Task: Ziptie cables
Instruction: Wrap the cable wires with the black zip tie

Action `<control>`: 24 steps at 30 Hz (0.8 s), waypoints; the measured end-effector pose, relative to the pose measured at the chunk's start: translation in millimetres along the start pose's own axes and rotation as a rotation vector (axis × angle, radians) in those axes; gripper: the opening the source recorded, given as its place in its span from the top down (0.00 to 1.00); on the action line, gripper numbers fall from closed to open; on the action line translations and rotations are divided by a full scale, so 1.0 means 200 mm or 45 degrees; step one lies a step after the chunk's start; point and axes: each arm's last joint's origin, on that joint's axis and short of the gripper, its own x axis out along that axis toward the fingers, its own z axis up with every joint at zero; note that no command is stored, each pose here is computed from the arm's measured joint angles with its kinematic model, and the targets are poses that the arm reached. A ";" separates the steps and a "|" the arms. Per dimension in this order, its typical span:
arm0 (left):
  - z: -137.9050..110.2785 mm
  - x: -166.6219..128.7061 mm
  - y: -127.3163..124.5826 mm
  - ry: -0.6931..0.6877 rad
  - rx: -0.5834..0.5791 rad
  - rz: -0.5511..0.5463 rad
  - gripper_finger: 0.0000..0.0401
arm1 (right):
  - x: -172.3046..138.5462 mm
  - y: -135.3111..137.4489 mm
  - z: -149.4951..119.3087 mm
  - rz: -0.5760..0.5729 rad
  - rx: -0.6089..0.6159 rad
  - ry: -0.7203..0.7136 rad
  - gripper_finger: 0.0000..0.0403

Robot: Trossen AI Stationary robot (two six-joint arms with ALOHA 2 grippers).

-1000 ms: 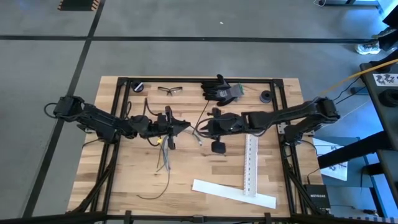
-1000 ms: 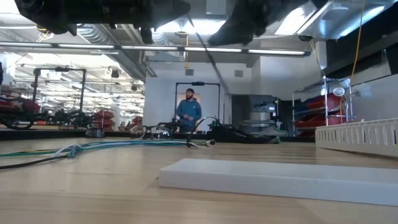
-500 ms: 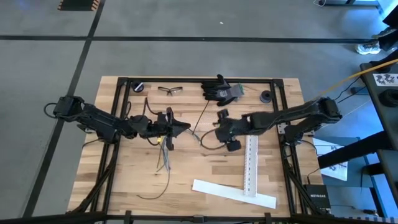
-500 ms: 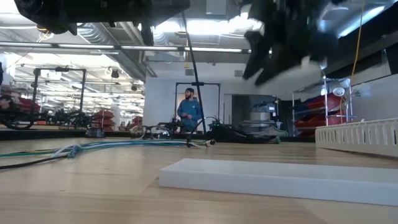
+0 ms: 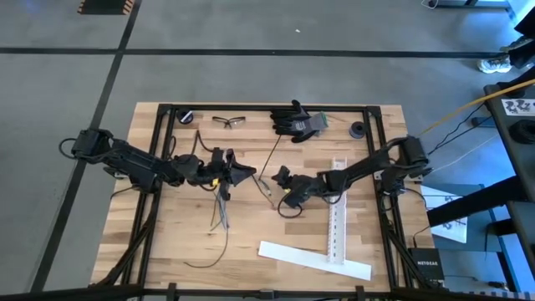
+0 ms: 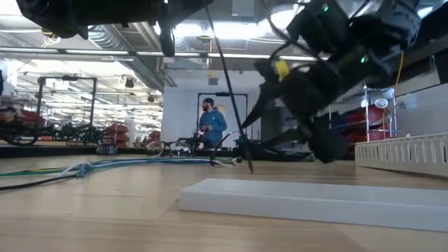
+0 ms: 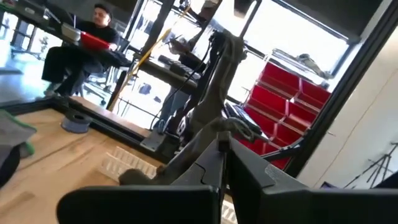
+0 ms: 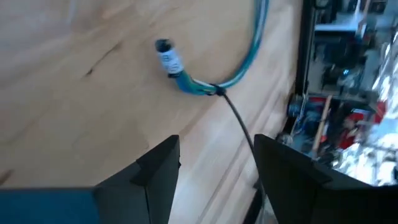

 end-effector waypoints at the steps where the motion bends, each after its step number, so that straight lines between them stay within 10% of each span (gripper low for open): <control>1: 0.00 0.00 0.00 0.002 -0.008 0.001 1.00 | 0.02 0.01 0.01 -0.010 -0.022 -0.007 0.52; 24: 0.00 0.00 0.02 0.024 0.023 0.030 1.00 | -0.05 0.13 0.32 -0.137 -0.390 -0.156 0.52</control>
